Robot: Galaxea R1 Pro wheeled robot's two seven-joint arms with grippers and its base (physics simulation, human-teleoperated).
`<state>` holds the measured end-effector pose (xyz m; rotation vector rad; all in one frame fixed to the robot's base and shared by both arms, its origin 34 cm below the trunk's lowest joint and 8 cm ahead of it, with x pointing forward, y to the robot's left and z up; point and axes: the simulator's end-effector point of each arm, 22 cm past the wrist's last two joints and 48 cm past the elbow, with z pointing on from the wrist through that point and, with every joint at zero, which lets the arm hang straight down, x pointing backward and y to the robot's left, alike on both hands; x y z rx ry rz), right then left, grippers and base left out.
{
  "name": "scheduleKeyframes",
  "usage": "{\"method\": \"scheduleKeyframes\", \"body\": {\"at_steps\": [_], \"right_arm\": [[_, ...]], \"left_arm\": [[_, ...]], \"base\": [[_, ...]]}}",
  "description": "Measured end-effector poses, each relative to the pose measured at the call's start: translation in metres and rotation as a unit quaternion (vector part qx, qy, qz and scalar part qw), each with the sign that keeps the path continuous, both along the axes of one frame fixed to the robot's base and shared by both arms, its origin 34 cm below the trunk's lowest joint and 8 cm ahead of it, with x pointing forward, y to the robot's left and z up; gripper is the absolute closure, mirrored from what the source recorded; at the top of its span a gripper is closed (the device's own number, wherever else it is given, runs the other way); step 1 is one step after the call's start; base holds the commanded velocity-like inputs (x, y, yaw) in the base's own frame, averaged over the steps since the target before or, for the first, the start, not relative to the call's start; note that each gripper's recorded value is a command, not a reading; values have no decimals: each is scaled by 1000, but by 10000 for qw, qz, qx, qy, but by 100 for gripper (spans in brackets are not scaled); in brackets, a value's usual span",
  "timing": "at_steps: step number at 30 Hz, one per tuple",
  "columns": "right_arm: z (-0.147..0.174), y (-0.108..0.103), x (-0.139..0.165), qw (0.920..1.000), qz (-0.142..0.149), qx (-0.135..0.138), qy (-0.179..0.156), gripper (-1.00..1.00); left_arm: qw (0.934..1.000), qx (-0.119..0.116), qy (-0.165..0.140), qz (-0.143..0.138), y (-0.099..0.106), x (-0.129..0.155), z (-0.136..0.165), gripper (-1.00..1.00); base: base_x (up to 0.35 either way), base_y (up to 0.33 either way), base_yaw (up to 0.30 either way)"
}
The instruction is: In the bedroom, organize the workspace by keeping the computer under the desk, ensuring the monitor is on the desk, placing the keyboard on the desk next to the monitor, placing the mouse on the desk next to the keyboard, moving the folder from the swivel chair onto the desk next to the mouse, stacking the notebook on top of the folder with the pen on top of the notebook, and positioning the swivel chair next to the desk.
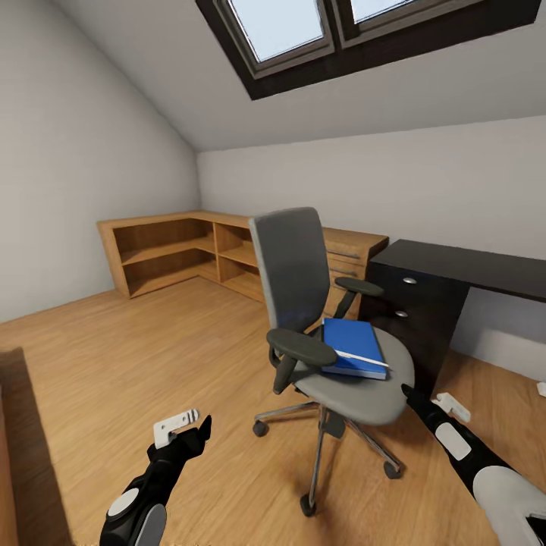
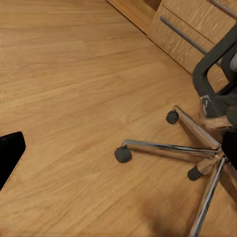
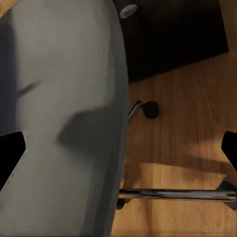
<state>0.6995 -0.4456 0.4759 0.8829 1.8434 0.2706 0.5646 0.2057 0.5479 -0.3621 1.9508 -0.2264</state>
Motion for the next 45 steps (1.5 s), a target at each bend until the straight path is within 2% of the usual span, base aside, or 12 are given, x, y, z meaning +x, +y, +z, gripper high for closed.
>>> {"method": "scheduleKeyframes", "body": {"at_steps": [17,28,34,45], "right_arm": [[5,-5,1,9999,-91,-2,-77,-100],[6,-18,-2,9999,-124,-51,-37,-100],[4,-2,2,10000,-9,0,-49,-100],[0,0,0,10000,4,-5,1,-100]], "left_arm": [[10000,-6,-2,3,0,0,0,-100],[10000,-8,-2,3,0,0,0,-100],[10000,-11,2,2,0,0,0,-100],[10000,-13,-1,-2,-1,0,0,-100]], "base": [[-1,0,258],[0,0,254],[-92,0,56],[-259,0,1]]}}
